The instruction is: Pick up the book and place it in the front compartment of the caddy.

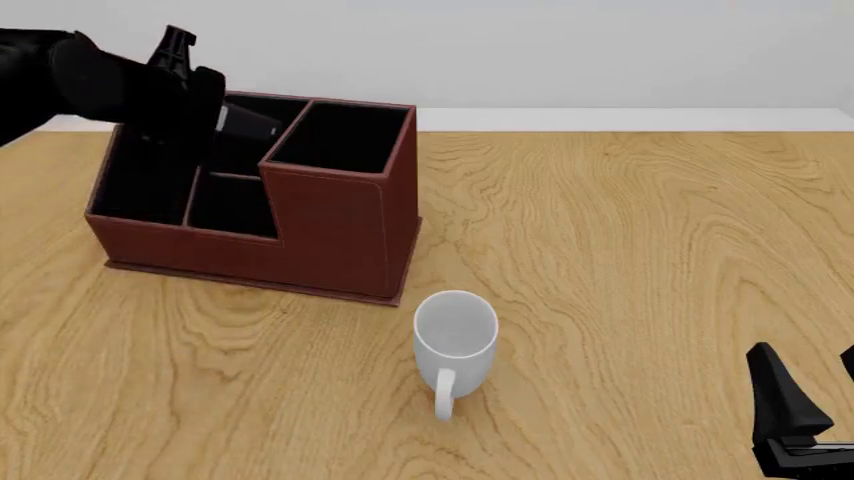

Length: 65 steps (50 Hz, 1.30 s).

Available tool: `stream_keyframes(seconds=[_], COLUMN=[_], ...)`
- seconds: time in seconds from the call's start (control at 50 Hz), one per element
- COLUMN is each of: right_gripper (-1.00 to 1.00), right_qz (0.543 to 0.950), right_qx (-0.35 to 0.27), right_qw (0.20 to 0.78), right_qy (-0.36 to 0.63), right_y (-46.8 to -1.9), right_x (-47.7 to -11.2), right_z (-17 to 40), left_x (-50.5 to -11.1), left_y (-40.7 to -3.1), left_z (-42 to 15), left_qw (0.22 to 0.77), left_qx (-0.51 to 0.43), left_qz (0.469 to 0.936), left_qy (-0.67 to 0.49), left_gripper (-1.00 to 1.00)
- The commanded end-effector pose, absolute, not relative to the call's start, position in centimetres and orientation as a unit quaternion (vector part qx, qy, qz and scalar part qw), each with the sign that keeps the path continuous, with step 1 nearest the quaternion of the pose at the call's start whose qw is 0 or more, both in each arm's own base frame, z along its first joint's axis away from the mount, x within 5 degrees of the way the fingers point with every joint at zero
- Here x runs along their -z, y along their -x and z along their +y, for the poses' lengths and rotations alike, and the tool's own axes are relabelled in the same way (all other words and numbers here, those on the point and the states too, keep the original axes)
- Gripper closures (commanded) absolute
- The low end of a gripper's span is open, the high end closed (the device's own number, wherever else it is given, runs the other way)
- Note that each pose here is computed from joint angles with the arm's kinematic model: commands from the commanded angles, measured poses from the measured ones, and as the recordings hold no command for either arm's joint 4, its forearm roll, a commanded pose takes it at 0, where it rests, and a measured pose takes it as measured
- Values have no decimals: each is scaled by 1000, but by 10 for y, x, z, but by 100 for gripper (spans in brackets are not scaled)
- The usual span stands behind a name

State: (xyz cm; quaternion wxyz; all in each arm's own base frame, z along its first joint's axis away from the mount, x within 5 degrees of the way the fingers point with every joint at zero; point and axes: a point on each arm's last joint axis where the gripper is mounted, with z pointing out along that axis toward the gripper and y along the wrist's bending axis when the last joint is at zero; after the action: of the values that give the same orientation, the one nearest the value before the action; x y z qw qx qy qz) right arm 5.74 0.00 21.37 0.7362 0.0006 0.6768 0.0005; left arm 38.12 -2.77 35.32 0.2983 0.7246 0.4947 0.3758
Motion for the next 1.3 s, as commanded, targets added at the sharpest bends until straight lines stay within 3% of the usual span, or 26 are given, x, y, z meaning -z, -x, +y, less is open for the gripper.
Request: stream_keyframes(seconds=[0.02, 0.46, 1.3], right_gripper=[-100, -100, -100], right_qz=[677, 677, 677], right_qx=[0, 0, 0], right_qw=[736, 736, 736], right_qy=[0, -1, -1], right_y=[-57, -57, -57], right_x=[-214, -214, -214], right_z=[0, 0, 0], left_x=[-356, -327, -293], left_y=[-394, -405, -454], left_z=[-36, -20, -28], left_qw=[307, 271, 260], left_qx=[-376, -369, -353], left_qz=[490, 490, 487], left_qy=[-724, -742, -755], left_gripper=[100, 100, 100])
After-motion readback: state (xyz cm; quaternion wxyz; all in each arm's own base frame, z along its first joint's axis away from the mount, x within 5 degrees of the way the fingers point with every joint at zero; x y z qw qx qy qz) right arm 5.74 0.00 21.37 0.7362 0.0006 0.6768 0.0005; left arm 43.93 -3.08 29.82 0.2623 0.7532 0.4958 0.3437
